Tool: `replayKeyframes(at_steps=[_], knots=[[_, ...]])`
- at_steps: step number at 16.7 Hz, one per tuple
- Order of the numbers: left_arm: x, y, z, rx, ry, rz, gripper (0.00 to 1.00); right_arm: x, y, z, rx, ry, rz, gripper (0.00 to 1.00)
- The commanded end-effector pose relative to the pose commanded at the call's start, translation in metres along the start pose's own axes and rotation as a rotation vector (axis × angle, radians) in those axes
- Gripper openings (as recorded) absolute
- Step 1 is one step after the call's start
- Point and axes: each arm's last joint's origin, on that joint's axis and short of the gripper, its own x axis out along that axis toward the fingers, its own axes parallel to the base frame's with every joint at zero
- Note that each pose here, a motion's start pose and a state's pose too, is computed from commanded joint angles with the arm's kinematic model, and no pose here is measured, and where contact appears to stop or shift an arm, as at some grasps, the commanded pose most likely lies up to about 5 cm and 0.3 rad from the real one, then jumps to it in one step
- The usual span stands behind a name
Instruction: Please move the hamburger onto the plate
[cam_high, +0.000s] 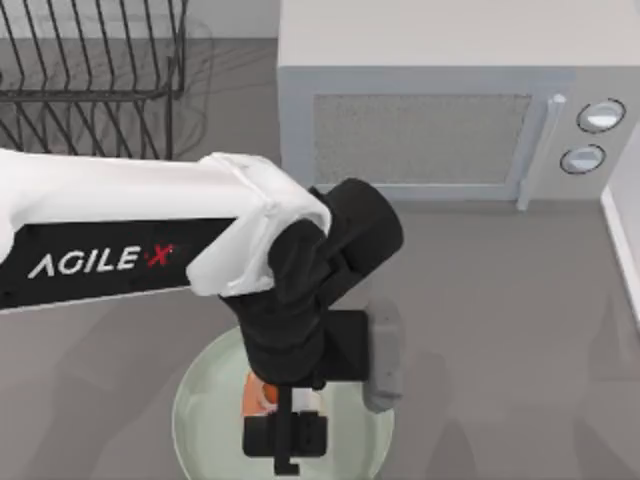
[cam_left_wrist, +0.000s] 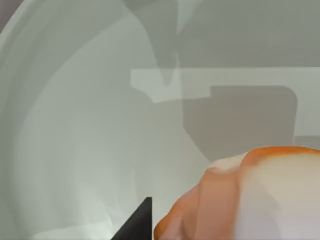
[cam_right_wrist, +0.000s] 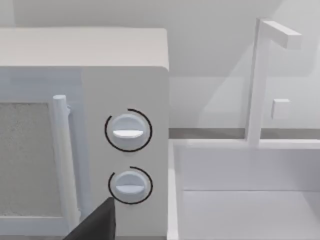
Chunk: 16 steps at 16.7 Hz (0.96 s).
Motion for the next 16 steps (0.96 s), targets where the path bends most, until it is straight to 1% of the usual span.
replayKeyframes(at_steps=[10, 11, 16], knots=[[0.0, 0.0, 0.0, 0.0, 0.0, 0.0, 0.98, 0.0, 0.0, 0.0, 0.0, 0.0, 0.0, 1.0], [0.0, 0.0, 0.0, 0.0, 0.0, 0.0, 1.0, 0.0, 0.0, 0.0, 0.0, 0.0, 0.0, 1.0], [0.0, 0.0, 0.0, 0.0, 0.0, 0.0, 1.0, 0.0, 0.0, 0.0, 0.0, 0.0, 0.0, 1.0]])
